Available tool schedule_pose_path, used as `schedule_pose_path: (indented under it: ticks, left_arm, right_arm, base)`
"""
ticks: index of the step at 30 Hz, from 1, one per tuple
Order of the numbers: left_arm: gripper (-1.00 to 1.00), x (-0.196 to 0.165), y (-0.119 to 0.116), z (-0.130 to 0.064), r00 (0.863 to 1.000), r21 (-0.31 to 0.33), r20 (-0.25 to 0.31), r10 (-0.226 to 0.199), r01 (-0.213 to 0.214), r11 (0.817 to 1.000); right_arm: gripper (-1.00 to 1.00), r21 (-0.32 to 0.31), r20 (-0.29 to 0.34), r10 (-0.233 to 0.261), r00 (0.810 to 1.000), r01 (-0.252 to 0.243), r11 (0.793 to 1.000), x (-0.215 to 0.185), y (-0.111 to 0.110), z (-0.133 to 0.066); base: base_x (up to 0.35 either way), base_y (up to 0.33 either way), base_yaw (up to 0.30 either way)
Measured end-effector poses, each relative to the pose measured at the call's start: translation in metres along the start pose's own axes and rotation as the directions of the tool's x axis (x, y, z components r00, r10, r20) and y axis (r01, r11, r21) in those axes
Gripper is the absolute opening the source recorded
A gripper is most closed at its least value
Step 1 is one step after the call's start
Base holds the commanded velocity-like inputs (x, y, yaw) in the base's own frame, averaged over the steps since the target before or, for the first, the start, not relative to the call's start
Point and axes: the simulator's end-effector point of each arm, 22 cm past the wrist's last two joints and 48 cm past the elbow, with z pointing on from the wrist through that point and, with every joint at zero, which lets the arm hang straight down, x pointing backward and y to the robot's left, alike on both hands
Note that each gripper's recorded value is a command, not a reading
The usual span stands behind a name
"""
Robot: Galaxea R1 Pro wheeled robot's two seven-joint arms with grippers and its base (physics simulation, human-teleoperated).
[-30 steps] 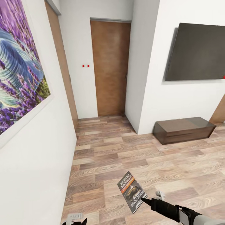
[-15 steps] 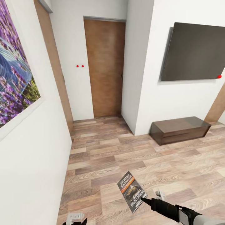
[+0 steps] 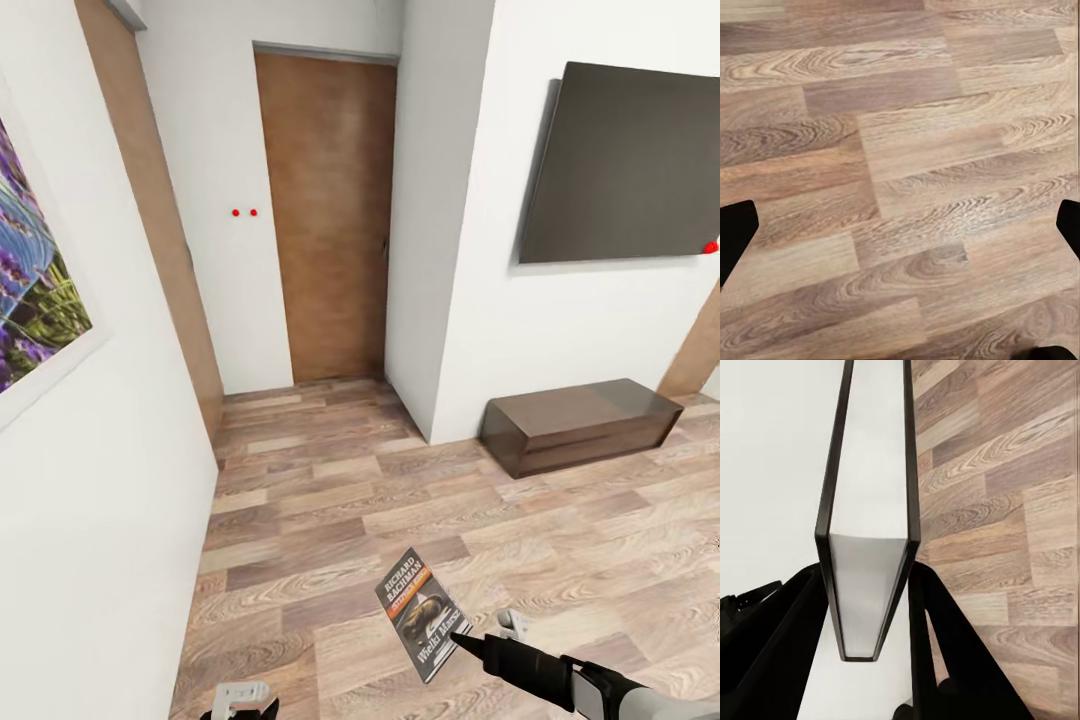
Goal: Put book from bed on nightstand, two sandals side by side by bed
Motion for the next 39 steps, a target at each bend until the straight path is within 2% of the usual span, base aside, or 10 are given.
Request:
schedule_pose_path:
  ticks: [39]
  left_arm:
    - [1.00, 0.0003, -0.0011, 0.0005, 1.000, 0.002, -0.001, -0.001, 0.001, 1.000]
  right_arm:
    - [-1.00, -0.001, -0.001, 0.000, 1.000, 0.000, 1.000, -0.0001, -0.0005, -0.0004]
  base:
    - [0.014, 0.000, -0.281]
